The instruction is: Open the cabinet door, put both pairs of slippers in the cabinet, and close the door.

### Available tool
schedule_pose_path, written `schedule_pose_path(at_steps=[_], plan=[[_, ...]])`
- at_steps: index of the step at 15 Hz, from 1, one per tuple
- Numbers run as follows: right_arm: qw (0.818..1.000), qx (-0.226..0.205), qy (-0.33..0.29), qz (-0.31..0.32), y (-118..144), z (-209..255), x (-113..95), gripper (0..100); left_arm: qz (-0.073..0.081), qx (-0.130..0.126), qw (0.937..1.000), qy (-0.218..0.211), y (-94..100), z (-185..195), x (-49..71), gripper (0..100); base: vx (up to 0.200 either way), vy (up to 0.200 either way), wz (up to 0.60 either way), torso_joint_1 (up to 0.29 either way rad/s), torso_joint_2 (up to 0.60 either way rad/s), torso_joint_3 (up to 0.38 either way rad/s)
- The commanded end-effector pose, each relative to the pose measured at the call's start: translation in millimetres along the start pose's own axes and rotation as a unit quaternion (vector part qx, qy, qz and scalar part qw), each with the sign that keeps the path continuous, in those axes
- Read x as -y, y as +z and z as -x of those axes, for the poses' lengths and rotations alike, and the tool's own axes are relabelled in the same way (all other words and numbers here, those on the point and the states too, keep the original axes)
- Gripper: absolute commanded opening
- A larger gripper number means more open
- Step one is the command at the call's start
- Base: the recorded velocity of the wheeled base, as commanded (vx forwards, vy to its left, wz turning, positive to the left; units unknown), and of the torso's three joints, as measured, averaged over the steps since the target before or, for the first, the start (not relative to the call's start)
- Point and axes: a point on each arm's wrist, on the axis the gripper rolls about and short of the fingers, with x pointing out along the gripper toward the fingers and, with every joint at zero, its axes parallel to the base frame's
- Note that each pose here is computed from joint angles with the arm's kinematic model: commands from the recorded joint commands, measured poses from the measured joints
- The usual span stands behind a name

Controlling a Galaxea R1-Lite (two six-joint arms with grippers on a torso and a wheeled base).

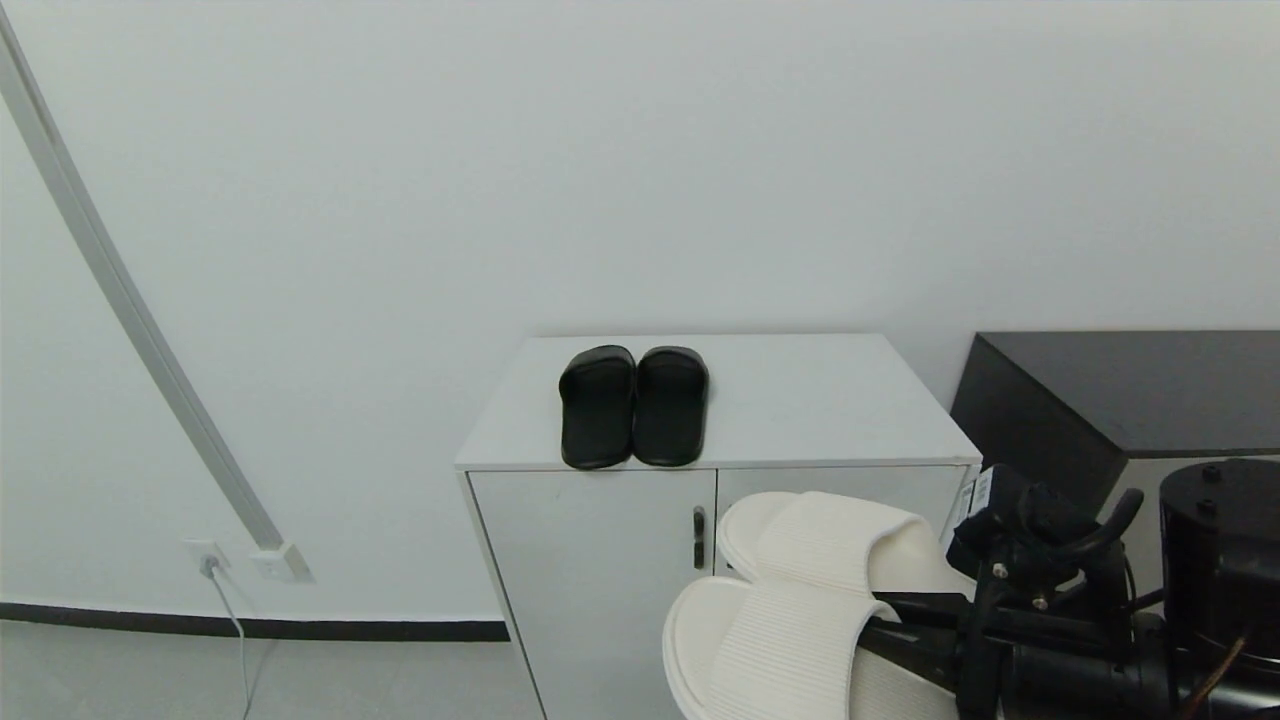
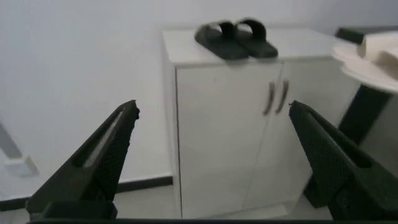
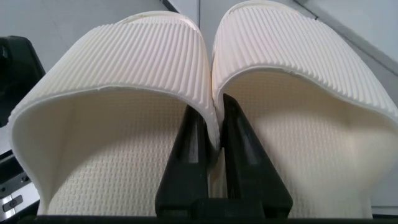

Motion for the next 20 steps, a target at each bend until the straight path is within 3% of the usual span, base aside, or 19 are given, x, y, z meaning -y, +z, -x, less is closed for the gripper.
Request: schedule_pose_path(at_steps=[1, 5, 9, 13, 15, 17, 18, 20], plan=[[1.000, -0.004, 0.002, 0.002, -2, -1, -1, 0, 0.002, -0.010, 0.9998, -0.019, -2.7, -2, 0.5, 100, 0.000, 0.000, 0.00, -0.212, 0.50, 0.290], [1.000, -0.007, 0.005, 0.004, -4, 0, -2, 0, 0.001, -0.005, 0.9978, -0.066, 12.4, -1, 3.0, 100, 0.000, 0.000, 0.00, -0.223, 0.55, 0.312], [1.000, -0.011, 0.008, 0.004, -5, -1, -4, 0, 0.009, -0.027, 0.9931, -0.114, 36.2, -9, 4.7, 100, 0.000, 0.000, 0.00, -0.213, 0.54, 0.327], [1.000, -0.012, 0.011, 0.005, -6, -1, -5, 0, 0.021, -0.067, 0.9879, -0.138, 44.3, -23, 4.0, 100, 0.000, 0.000, 0.00, -0.195, 0.51, 0.321], [1.000, -0.014, 0.012, 0.005, -7, -1, -5, 0, 0.036, -0.100, 0.9782, -0.179, 54.3, -36, 4.0, 100, 0.000, 0.000, 0.00, -0.166, 0.50, 0.320], [1.000, -0.014, 0.013, 0.006, -7, -2, -5, 0, 0.043, -0.113, 0.9723, -0.200, 62.5, -47, 3.6, 100, 0.000, 0.000, 0.00, -0.151, 0.48, 0.325], [1.000, -0.017, 0.014, 0.005, -8, -2, -6, 0, 0.047, -0.118, 0.9660, -0.225, 72.5, -61, 2.7, 100, 0.000, 0.000, 0.00, -0.139, 0.49, 0.339], [1.000, -0.018, 0.015, 0.006, -9, -2, -7, 0, 0.049, -0.118, 0.9627, -0.239, 83.0, -84, 0.0, 100, 0.000, 0.000, 0.00, -0.141, 0.49, 0.334]])
